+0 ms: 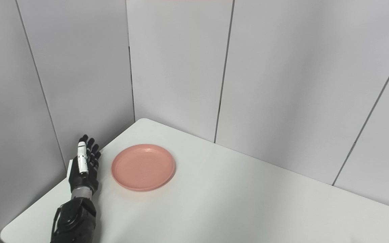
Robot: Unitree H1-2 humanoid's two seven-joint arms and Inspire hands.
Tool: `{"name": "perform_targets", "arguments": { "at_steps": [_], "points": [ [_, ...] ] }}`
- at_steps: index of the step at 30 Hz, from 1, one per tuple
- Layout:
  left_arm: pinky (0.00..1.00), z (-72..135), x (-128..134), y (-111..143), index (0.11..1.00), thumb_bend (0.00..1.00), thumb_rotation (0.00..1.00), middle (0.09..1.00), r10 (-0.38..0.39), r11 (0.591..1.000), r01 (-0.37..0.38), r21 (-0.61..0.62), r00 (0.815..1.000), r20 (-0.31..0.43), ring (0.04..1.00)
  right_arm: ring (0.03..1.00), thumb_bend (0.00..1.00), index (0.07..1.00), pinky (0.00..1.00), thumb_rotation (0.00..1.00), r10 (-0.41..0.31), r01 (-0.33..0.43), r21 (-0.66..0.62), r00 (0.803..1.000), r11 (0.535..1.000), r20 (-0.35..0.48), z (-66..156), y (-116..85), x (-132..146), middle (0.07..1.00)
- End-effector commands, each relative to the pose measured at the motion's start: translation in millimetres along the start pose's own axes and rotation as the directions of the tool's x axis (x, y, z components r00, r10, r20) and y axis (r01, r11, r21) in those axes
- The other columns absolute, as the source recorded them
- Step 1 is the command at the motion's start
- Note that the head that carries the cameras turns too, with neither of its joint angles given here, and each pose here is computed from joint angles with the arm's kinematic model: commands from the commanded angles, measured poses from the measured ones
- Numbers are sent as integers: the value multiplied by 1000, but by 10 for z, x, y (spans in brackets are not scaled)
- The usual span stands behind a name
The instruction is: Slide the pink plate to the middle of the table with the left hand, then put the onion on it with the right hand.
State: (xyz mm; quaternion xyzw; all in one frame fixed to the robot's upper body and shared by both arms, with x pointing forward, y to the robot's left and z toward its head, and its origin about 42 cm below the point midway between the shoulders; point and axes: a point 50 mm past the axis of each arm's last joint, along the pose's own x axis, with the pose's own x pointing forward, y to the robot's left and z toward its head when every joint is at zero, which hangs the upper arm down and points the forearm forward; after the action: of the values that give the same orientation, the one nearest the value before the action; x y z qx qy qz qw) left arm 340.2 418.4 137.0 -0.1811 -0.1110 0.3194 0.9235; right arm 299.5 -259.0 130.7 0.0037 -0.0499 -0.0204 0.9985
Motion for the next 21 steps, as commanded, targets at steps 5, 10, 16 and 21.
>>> {"name": "perform_targets", "arguments": {
  "at_steps": [5,10,16,21],
  "points": [
    [1000,-27,110,-130,963,399,1000,980,-63,997,62,-46,998,-10,987,708,394,793,862,839,-8,8,-7,1000,1000,-15,-67,-54,-48,714],
    [990,-77,149,-200,946,393,1000,966,-101,993,98,-67,994,-42,970,710,390,798,886,846,-8,8,0,1000,1000,-12,-78,-67,-46,712],
    [986,-174,198,-237,948,389,1000,966,-135,987,126,-101,988,-79,963,694,357,785,883,844,-10,10,1,1000,1000,-13,-49,-61,-49,698],
    [981,-247,236,-304,948,393,1000,963,-156,984,145,-102,981,-112,963,691,352,783,882,844,-9,9,0,1000,1000,-16,-57,-68,-59,696]
  ]
}}
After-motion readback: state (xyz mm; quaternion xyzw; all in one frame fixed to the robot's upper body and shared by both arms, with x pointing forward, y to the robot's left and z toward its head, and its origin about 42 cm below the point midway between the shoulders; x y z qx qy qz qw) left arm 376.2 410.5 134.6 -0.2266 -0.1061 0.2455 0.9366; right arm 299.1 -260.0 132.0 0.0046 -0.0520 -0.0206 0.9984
